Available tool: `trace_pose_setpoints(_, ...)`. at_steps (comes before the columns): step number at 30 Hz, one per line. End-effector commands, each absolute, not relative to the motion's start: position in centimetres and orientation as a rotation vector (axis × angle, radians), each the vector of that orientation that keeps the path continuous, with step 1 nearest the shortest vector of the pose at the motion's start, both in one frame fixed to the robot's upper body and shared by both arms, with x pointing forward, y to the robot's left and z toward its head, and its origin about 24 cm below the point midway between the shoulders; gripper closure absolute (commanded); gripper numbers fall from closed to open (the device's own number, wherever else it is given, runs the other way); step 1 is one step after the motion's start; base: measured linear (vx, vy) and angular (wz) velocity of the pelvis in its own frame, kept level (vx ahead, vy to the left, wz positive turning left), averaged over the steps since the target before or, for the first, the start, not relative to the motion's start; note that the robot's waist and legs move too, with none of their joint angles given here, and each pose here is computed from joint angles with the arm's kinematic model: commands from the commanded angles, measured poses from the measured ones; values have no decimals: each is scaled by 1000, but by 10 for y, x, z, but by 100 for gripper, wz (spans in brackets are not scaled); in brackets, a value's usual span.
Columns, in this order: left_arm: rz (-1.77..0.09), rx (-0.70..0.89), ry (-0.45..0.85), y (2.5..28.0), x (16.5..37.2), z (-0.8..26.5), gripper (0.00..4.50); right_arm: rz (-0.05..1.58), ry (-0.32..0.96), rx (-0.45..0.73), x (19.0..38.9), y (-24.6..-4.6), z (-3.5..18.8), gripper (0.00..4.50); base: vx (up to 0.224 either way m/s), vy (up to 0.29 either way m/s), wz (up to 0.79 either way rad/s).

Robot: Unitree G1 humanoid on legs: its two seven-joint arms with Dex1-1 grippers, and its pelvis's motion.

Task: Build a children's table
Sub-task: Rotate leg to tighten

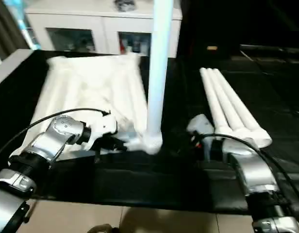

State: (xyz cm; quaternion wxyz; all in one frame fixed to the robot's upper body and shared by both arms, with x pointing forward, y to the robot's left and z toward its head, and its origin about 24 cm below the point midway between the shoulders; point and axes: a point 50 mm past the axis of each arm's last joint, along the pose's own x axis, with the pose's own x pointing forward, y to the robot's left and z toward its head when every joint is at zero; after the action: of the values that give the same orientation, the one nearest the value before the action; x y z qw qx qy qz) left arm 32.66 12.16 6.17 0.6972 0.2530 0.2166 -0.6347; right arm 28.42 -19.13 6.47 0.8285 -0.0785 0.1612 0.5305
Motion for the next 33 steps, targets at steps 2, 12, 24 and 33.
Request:
trace_pose_setpoints(2,-1462,596,443,114,325,67,450,1140,317,-192,286,-190,72,3,0,0,0)
trace_pose_setpoints(12,-1462,596,443,114,325,67,450,1140,317,-192,286,-190,72,3,0,0,0)
trace_pose_setpoints(24,-1462,596,443,114,325,67,450,1140,317,-192,286,-190,72,3,0,0,0)
trace_pose_setpoints(33,-1603,632,422,106,314,63,450,1290,331,-209,287,-170,63,3,0,0,0)
